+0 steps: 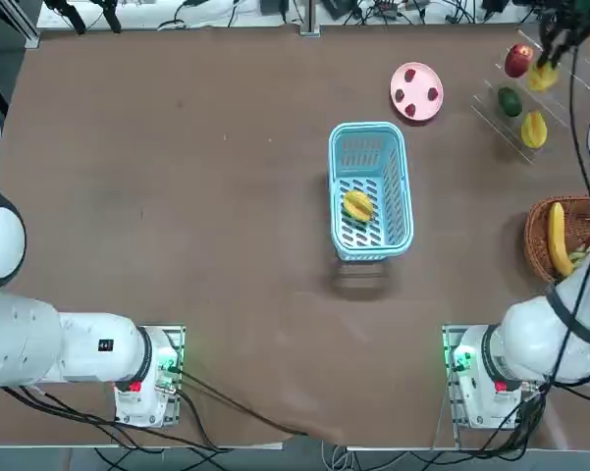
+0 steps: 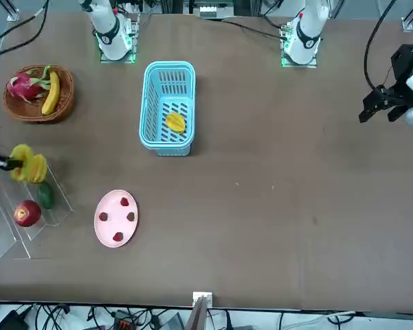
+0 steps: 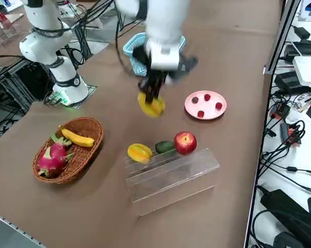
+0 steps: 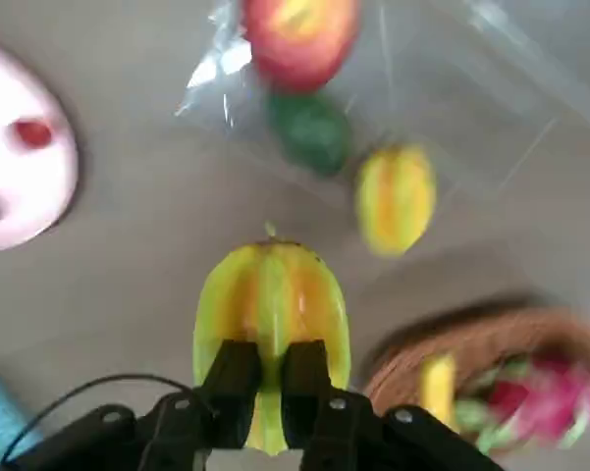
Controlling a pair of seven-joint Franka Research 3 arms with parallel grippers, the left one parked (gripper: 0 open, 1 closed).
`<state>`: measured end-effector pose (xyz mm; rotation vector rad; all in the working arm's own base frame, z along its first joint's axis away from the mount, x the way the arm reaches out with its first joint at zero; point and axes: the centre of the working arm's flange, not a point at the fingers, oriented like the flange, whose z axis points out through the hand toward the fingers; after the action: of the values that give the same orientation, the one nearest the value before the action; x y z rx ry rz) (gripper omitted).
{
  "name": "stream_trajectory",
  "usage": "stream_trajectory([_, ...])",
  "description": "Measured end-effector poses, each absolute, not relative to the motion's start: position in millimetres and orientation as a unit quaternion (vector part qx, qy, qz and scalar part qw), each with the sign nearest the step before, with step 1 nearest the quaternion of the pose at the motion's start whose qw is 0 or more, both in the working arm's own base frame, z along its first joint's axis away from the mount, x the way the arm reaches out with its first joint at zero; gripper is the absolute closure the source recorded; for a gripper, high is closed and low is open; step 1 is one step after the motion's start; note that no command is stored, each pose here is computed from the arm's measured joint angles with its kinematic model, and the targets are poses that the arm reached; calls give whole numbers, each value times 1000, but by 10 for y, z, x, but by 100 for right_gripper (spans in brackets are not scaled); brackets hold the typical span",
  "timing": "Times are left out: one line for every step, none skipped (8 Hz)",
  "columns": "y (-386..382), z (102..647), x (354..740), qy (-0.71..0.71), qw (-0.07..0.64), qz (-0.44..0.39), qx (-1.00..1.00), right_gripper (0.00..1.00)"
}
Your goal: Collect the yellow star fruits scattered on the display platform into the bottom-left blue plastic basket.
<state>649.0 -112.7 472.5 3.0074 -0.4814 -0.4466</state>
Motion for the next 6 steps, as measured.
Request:
stream_trajectory([-600,4887,6401,-178,16,-167,970,82])
stream_trajectory([-150,4979,6303,-206,-10,-186,961,82])
stream_trajectory([226,4997,6191,-226,-28,-200,953,82])
stream_trajectory([604,4951,6058,-241,-34,-207,948,82])
stream_trajectory([1002,4853,5889,-254,-36,-202,945,82])
stream_trajectory([1437,4723,5648,-262,-32,-195,945,82])
